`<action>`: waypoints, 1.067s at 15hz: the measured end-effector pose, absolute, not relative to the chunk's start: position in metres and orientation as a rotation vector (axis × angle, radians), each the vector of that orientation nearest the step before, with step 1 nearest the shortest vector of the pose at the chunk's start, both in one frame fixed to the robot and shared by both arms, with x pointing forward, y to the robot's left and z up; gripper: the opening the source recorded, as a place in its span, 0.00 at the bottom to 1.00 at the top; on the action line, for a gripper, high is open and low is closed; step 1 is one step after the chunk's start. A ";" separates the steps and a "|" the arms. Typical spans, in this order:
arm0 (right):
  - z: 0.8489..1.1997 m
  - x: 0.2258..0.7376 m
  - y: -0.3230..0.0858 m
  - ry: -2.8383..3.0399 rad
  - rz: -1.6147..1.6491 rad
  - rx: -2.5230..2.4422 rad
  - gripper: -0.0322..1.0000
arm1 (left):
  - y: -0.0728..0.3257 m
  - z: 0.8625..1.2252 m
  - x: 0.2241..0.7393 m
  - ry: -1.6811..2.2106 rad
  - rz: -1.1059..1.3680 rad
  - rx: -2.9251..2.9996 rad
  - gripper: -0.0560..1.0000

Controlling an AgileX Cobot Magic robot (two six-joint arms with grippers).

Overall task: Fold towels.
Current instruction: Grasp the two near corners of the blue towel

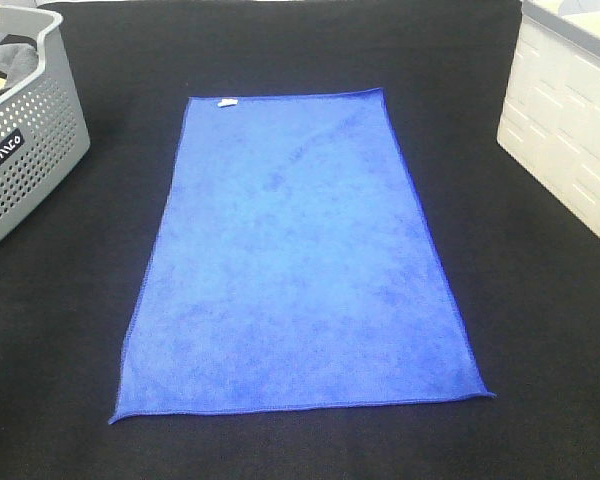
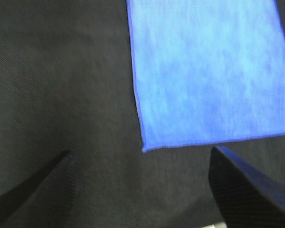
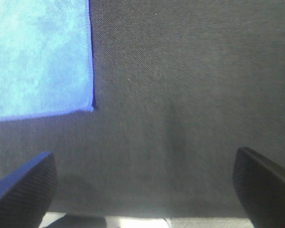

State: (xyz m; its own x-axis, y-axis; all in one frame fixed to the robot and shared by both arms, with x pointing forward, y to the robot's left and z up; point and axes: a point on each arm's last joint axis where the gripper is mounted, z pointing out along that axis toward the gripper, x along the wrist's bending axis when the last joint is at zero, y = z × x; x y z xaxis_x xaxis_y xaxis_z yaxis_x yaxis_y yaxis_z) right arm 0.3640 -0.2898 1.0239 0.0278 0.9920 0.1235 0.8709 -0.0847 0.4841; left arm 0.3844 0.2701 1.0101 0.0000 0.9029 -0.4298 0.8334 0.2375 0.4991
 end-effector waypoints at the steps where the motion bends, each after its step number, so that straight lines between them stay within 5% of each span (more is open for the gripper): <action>1: 1.018 0.375 -0.289 1.926 0.620 2.050 0.94 | 0.268 1.001 0.394 1.843 0.071 1.616 0.74; 16: 0.897 0.465 -0.263 2.163 0.710 2.373 0.92 | 0.253 0.860 0.467 1.923 -0.331 1.586 0.74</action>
State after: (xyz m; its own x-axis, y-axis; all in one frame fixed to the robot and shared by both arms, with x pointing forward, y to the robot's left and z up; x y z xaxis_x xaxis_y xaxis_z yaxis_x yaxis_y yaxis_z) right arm 0.4648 -0.2632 0.8969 0.0465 0.9124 0.4066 0.9758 -0.1284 0.1767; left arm 0.4674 0.2529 0.8596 -0.0899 0.7959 -0.5987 0.9503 0.2484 0.1875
